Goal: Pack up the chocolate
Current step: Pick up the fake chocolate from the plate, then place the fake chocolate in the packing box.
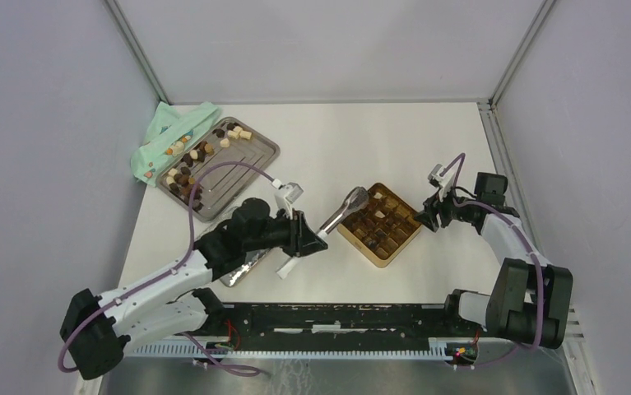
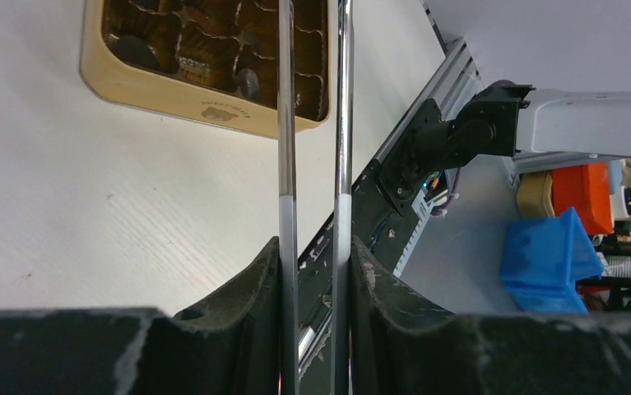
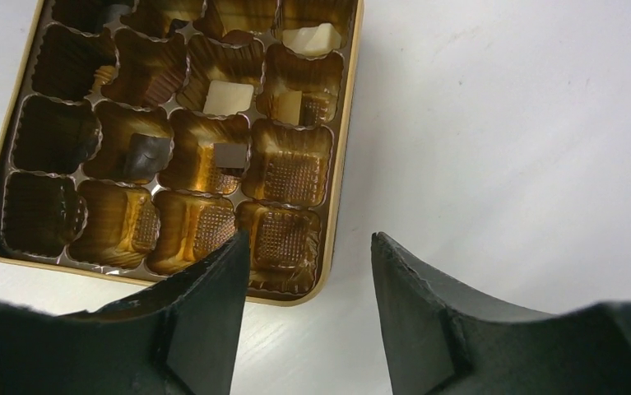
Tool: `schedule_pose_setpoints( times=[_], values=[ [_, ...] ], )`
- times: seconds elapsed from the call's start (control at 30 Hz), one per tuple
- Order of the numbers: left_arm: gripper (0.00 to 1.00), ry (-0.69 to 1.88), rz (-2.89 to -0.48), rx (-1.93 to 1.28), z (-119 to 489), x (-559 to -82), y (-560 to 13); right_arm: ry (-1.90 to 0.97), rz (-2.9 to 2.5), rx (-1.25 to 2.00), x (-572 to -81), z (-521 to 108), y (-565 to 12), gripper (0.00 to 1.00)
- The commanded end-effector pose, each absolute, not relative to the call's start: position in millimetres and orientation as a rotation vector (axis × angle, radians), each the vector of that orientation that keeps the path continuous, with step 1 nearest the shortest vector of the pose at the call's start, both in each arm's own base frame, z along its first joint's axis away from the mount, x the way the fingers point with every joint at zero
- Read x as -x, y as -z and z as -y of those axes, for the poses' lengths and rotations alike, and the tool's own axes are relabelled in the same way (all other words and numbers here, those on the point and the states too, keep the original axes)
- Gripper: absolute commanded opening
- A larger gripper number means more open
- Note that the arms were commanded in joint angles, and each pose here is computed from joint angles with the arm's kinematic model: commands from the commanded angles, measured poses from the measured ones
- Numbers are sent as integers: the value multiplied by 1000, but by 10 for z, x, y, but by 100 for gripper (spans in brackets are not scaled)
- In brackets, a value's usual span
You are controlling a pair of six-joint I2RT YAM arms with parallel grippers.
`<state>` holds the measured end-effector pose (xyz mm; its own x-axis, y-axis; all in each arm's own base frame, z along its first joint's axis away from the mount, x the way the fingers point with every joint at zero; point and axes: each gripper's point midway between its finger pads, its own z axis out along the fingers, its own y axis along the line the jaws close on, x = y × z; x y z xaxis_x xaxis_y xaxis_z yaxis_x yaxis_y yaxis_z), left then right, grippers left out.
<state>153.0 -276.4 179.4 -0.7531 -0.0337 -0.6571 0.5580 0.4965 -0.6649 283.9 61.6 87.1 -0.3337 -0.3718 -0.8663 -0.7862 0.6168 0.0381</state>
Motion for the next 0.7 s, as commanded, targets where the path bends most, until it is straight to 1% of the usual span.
schedule_pose_setpoints(
  times=[0.0, 0.27, 0.37, 0.5, 0.67],
  values=[
    [2, 1226, -1987, -455, 3088, -1704, -2160, -561, -1953, 907, -2954, -592, -928, 60],
    [2, 1121, -2058, -575, 3554, -1751, -1955, -567, -2020, 938, -2945, -618, -775, 54],
    [2, 1076, -2089, -593, 3646, -1778, -1849, -562, -2032, 954, -2942, -643, -740, 49],
    [2, 1029, -2121, -598, 3673, -1806, -1753, -541, -2043, 982, -2955, -678, -708, 46],
    [2, 987, -2132, -582, 3564, -1801, -1748, -489, -2068, 1017, -2979, -688, -662, 39]
  ],
)
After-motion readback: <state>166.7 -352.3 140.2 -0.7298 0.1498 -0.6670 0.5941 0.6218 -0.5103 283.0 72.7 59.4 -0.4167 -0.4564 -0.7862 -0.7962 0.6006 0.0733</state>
